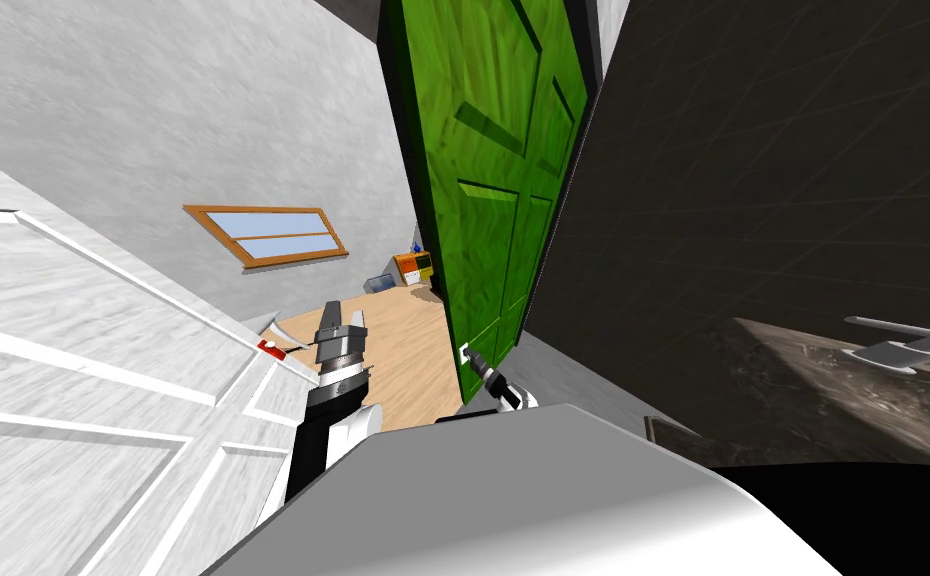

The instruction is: Push the door open

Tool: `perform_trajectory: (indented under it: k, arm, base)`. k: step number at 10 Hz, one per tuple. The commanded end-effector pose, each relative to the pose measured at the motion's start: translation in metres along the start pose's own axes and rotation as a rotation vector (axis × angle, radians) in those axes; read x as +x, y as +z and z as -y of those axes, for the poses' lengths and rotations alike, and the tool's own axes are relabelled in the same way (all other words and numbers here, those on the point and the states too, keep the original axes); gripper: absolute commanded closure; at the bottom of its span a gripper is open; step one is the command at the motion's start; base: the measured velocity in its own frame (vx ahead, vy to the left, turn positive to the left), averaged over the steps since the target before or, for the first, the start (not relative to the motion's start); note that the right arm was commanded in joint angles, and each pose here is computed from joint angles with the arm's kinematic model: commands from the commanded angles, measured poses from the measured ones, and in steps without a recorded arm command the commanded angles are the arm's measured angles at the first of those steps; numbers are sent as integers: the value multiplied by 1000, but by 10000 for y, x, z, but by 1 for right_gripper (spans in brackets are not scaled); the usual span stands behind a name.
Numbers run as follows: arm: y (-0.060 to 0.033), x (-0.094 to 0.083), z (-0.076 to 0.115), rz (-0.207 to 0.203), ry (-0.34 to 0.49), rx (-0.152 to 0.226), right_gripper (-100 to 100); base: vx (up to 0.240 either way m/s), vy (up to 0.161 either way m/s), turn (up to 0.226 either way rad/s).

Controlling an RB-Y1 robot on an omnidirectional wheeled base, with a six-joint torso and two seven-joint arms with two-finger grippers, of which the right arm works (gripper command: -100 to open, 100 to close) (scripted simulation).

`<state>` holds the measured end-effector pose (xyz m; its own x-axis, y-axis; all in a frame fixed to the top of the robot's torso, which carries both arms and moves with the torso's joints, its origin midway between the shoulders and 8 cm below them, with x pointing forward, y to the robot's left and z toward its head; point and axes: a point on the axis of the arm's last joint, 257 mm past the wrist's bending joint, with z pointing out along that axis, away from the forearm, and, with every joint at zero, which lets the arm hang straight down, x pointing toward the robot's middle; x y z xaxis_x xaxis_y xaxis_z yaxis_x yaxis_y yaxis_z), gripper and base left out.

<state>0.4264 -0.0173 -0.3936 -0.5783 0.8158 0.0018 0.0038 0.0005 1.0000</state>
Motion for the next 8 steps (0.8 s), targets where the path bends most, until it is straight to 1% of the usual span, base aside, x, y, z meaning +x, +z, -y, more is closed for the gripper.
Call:
perform_trajectory:
  k: [1,2,3,6,7,8]
  arm:
    - [7,1,-16,0,0,-5,100]
    - [-18,-91,8,19,-5,2,100]
    - [-22,-117,9,24,-7,3,100]
    - [-46,-261,13,56,-15,5,100]
    - [-59,-343,13,75,-18,5,100]
    - [-67,-388,13,86,-20,6,100]
  base:
    - [0,0,0]
    - [73,63,-13]
    - [113,110,-33]
    - [122,140,-25]
    - [137,120,-28]
    - [158,129,-20]
